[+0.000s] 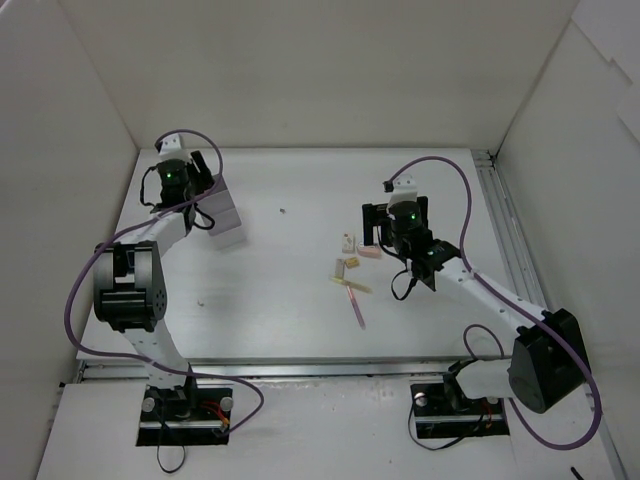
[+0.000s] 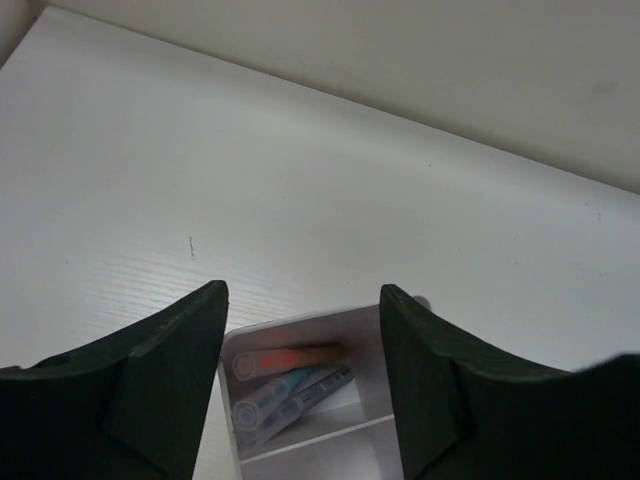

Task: Sort the stationery into containers
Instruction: Place the pen in the storage box, then pick up the pen from the center of the board.

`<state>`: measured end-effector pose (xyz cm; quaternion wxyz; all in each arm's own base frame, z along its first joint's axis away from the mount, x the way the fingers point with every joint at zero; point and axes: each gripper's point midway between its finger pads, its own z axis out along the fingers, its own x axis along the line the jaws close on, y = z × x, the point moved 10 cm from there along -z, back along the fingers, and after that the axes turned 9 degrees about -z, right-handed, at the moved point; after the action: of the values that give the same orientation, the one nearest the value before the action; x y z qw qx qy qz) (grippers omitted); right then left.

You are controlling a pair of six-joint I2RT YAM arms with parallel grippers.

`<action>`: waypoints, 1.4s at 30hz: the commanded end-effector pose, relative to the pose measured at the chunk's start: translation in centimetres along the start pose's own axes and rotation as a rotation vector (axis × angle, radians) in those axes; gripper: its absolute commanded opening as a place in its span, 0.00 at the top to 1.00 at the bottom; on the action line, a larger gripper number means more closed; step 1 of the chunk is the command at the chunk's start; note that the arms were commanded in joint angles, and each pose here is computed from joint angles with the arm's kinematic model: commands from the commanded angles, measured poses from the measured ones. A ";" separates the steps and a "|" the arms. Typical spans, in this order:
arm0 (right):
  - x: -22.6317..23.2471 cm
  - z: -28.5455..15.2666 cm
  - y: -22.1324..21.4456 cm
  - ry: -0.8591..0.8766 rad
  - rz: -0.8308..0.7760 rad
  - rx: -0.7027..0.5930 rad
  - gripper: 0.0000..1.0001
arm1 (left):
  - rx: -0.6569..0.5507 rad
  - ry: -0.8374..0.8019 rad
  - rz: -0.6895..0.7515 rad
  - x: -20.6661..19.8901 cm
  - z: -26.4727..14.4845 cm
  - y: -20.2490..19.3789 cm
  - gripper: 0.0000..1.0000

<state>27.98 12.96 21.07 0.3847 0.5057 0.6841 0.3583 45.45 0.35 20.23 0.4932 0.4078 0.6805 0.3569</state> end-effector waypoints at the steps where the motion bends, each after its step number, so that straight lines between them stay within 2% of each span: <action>1: -0.4 -0.3 1.2 -0.019 0.011 -0.057 0.02 | -0.118 -0.070 -0.024 -2.3 -1.0 3.6 0.41; 5: -0.4 -0.5 1.2 -0.006 0.018 -0.058 0.02 | -0.123 -0.069 -0.032 -2.6 -2.0 4.4 0.33; 8: -0.5 -0.9 1.4 -0.012 0.040 -0.059 0.02 | -0.102 -0.065 -0.035 -3.4 -3.2 5.3 0.13; 9: -0.5 -0.9 1.3 -0.022 0.050 -0.055 0.02 | -0.115 -0.075 -0.043 -4.1 -4.0 6.8 0.01; 10: -0.7 -1.0 1.3 -0.049 0.063 -0.052 0.02 | -0.047 -0.046 -0.043 -3.9 -4.4 6.4 0.00; 12: -1.0 -1.4 1.1 -0.092 0.109 -0.028 0.02 | -0.027 -0.079 -0.057 -6.4 -6.0 8.1 0.00; 13: -1.3 -1.5 1.1 -0.127 0.127 -0.021 0.02 | 0.065 -0.053 -0.051 -6.7 -6.8 7.3 0.00; 15: -1.6 -1.6 0.4 -0.157 0.172 0.013 0.02 | 0.116 -0.109 -0.033 -9.8 -8.4 7.1 0.00; 20: -3.3 -1.3 -1.1 -0.241 0.313 0.085 0.02 | 0.339 -0.221 0.072 -16.4 -13.2 1.7 0.00; 23: -4.9 -1.7 -2.8 -0.328 0.386 0.153 0.02 | 0.466 -0.280 0.082 -18.7 -15.2 -1.5 0.00; 28: -7.7 -3.3 -4.7 -0.452 0.499 0.194 0.02 | 0.765 -0.387 0.110 -22.4 -18.6 -9.0 0.00; 29: -8.0 -3.5 -5.0 -0.467 0.512 0.197 0.02 | 0.776 -0.402 0.111 -23.1 -19.3 -9.3 0.00; 34: -9.4 -5.2 -6.0 -0.525 0.582 0.188 0.02 | 0.964 -0.425 0.229 -26.5 -21.8 -16.1 0.00; 37: -9.6 -5.7 -6.3 -0.515 0.593 0.189 0.02 | 1.033 -0.453 0.249 -27.8 -22.1 -18.5 0.01; 39: -9.5 -5.9 -6.1 -0.497 0.590 0.186 0.02 | 1.053 -0.459 0.248 -28.3 -22.2 -19.2 0.02; 42: -9.5 -6.0 -6.1 -0.496 0.585 0.189 0.02 | 1.070 -0.431 0.260 -28.6 -22.3 -20.5 0.09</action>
<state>22.00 1.81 19.55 0.3686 0.7803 0.4397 0.2486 24.34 -35.28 15.03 0.2573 0.7632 0.5893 -0.0639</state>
